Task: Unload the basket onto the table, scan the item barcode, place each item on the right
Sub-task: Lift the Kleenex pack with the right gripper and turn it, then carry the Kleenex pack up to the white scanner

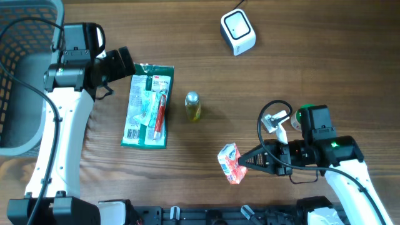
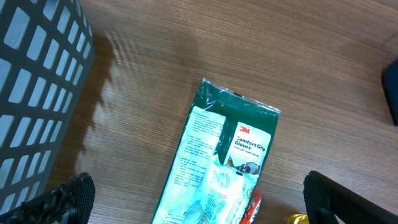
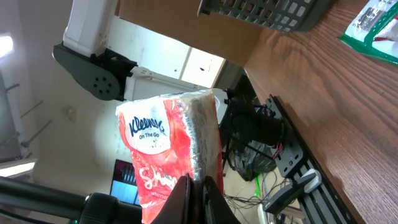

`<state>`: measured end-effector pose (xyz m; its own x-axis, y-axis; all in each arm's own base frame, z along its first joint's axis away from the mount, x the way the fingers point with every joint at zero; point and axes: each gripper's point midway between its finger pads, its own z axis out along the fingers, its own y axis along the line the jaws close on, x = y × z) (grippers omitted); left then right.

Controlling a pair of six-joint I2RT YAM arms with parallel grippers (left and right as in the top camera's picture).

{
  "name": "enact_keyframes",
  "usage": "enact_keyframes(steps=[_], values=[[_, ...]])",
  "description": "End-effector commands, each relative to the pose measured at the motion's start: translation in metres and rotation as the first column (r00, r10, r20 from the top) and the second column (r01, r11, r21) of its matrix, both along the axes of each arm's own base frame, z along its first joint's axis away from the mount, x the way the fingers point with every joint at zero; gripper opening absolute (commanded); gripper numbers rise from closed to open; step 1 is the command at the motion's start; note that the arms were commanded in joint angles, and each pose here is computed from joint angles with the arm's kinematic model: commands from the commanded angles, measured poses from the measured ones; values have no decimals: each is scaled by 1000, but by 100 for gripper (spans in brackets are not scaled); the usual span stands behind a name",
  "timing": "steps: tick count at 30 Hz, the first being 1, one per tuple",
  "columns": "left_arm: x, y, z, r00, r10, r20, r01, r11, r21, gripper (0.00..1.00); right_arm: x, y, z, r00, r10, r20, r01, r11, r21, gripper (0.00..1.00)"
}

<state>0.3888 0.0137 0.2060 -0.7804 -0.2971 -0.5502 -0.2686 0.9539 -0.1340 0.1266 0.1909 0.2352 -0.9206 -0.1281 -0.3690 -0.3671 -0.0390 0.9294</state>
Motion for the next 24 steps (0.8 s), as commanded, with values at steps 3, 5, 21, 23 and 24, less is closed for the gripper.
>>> enact_keyframes(steps=[3,5,21,23,24], values=[[2,1,9,1000,9,24,-8,1000,-8,100,-1,1,11,1000,23,8,-24,998,60,5],[2,1,9,1000,9,24,-8,1000,-8,100,2,1,11,1000,25,5,-25,998,58,5],[2,1,9,1000,9,24,-8,1000,-8,100,100,-16,-53,890,-454,-51,393,819,-419,4],[2,1,9,1000,9,24,-8,1000,-8,100,110,-25,-63,857,-515,-9,450,758,-473,4],[2,1,9,1000,9,24,-8,1000,-8,100,113,-28,-67,846,-533,3,466,737,-490,4]])
